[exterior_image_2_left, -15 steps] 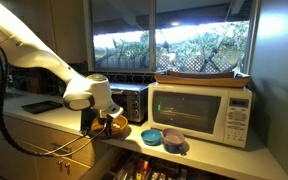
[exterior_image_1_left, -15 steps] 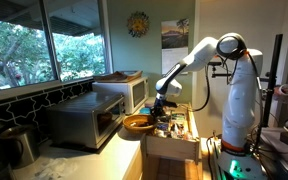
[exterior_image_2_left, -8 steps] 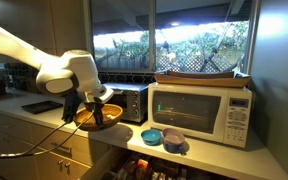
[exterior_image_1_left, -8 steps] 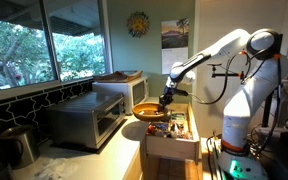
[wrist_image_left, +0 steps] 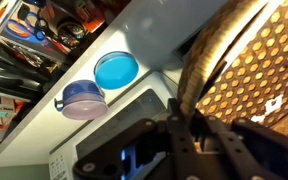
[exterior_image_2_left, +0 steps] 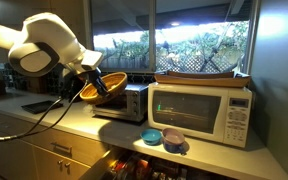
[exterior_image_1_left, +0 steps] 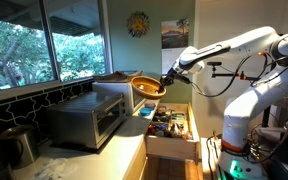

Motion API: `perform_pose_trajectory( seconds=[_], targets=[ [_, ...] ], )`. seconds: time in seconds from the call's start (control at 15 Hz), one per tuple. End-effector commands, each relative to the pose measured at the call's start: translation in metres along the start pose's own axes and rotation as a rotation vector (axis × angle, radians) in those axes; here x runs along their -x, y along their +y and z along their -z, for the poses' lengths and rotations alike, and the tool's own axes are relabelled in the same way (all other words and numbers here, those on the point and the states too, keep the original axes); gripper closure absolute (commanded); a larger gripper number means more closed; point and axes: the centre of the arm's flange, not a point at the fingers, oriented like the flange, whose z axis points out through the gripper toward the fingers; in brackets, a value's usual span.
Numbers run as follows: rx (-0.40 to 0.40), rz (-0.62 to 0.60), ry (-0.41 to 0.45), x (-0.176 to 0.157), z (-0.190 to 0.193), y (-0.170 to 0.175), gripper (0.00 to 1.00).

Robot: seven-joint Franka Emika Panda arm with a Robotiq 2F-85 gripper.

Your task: Put the basket on top of the toaster oven

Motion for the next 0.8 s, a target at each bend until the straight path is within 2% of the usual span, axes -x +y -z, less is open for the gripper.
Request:
perform_pose_trajectory(
  seconds=[0.0, 0.07, 0.13, 0.2, 0.4, 0.6, 0.73],
  targets=[
    [0.001, -0.001, -0.004, 0.001, -0.002, 0.001, 0.9],
    [0.003, -0.001, -0.007, 0.002, -0.003, 0.001, 0.9],
    [-0.028, -0.067, -0.026, 0.0, -0.017, -0.009, 0.98],
    [-0.032, -0.12, -0.016, -0.016, -0.027, -0.027, 0.98],
    [-0.092, -0.237, -0.013, -0.067, -0.026, -0.075, 0.98],
    [-0.152, -0.312, -0.106, -0.117, -0.025, -0.113, 0.98],
    [-0.159, -0.334, -0.167, -0.147, -0.025, -0.133, 0.98]
  ],
)
